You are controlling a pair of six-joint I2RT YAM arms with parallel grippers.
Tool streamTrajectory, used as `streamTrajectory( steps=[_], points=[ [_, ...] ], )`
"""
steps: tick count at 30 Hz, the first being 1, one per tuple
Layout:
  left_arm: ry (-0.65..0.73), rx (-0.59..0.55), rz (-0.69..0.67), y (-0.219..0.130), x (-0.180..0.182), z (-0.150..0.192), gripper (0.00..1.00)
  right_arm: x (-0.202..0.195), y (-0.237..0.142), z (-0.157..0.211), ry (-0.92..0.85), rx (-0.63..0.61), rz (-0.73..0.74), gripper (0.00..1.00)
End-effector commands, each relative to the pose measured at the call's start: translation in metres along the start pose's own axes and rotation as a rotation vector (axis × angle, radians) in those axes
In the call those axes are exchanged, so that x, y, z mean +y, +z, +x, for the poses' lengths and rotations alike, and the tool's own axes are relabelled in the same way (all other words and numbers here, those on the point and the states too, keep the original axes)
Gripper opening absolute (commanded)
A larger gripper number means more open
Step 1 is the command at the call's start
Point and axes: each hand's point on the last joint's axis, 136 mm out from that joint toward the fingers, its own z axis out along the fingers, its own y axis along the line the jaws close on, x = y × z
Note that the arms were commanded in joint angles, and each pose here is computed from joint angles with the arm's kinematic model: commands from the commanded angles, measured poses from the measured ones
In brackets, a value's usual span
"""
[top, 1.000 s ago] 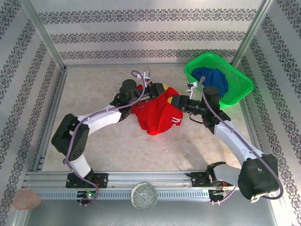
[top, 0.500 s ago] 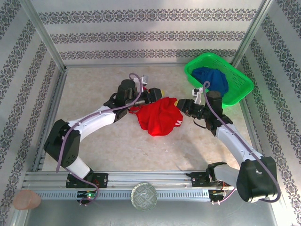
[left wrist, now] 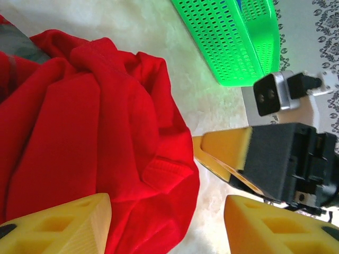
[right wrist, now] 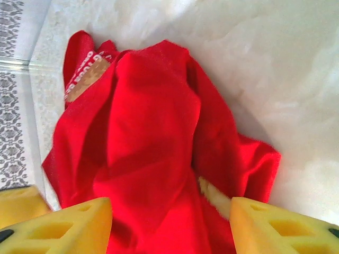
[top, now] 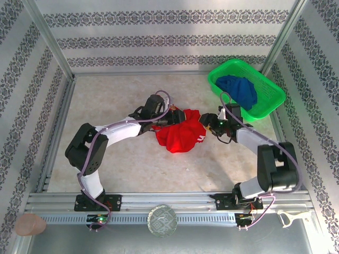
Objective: Fold the inside-out t-shirt
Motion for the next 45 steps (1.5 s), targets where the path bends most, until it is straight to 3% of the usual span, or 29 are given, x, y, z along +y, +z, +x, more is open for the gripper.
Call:
streamTrajectory(
  steps=[1, 2, 5, 6, 15, 19, 45],
  points=[
    [0.045, -0.018, 0.022, 0.003, -0.014, -0.008, 0.58, 0.019, 0.013, -0.027, -0.034, -0.041, -0.063, 0.57],
    [0.042, -0.02, 0.025, 0.004, -0.015, -0.009, 0.58, 0.021, 0.018, -0.029, -0.034, -0.033, -0.076, 0.52],
    [0.049, -0.024, 0.029, 0.003, -0.019, -0.011, 0.58, 0.034, 0.024, -0.035, -0.059, -0.021, -0.131, 0.06],
    [0.059, -0.029, 0.032, 0.0, -0.022, -0.013, 0.58, 0.042, 0.02, -0.037, -0.083, -0.029, -0.157, 0.0],
    [0.193, -0.08, -0.016, -0.039, -0.051, -0.031, 0.63, 0.133, -0.048, -0.014, -0.339, -0.072, -0.439, 0.0],
    [0.239, -0.081, -0.063, -0.048, -0.05, -0.034, 0.65, 0.153, -0.064, -0.002, -0.383, -0.07, -0.499, 0.0],
    [0.231, 0.006, -0.059, -0.009, -0.038, -0.025, 0.64, 0.172, -0.072, 0.014, -0.41, -0.062, -0.545, 0.0]
  ],
)
